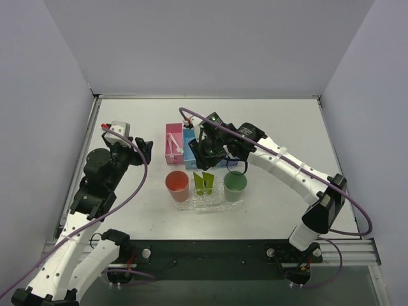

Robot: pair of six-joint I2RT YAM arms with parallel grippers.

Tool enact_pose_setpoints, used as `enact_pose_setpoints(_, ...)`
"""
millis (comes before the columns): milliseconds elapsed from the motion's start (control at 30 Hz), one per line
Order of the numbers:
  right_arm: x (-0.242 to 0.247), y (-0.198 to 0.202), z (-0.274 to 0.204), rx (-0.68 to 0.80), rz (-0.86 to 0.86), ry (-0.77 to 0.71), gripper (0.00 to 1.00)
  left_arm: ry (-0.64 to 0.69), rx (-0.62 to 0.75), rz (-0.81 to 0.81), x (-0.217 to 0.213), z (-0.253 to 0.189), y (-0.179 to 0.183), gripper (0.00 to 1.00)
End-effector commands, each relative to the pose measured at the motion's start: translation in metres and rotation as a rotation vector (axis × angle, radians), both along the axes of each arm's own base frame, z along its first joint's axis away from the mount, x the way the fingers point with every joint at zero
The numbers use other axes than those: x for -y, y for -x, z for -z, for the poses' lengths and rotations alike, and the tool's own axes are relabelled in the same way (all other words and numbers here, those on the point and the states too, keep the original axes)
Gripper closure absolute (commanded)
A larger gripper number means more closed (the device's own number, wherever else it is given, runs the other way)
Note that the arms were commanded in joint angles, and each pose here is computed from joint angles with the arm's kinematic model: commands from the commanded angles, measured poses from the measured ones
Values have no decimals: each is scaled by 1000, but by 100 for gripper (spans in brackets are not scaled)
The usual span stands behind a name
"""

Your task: Prepare toiletry sets of a toothbrush and toothpaste on the tray

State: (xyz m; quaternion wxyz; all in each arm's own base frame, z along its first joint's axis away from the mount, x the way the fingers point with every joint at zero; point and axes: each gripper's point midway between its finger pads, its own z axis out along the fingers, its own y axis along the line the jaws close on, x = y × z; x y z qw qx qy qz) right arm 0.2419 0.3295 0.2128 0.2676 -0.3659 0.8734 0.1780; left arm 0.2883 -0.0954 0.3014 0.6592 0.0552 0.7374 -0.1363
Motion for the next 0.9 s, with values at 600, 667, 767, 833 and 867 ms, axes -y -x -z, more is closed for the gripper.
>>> enact_pose_setpoints(600, 109, -75, -50, 34, 261, -288, 69, 129, -407, 117, 86, 90, -93, 33)
enact_pose_setpoints(667, 110, -78, -50, 33, 269, -298, 69, 121, -423, 122, 95, 90, -98, 33)
enact_pose_setpoints(767, 109, -79, -49, 31, 271, -313, 69, 96, -500, 93, 101, 110, -107, 37)
enact_pose_setpoints(833, 109, -79, -46, 30, 271, -312, 69, 94, -549, 61, 101, 127, -111, 42)
enact_pose_setpoints(867, 110, -78, -45, 28, 273, -313, 69, 97, -555, 51, 100, 130, -113, 43)
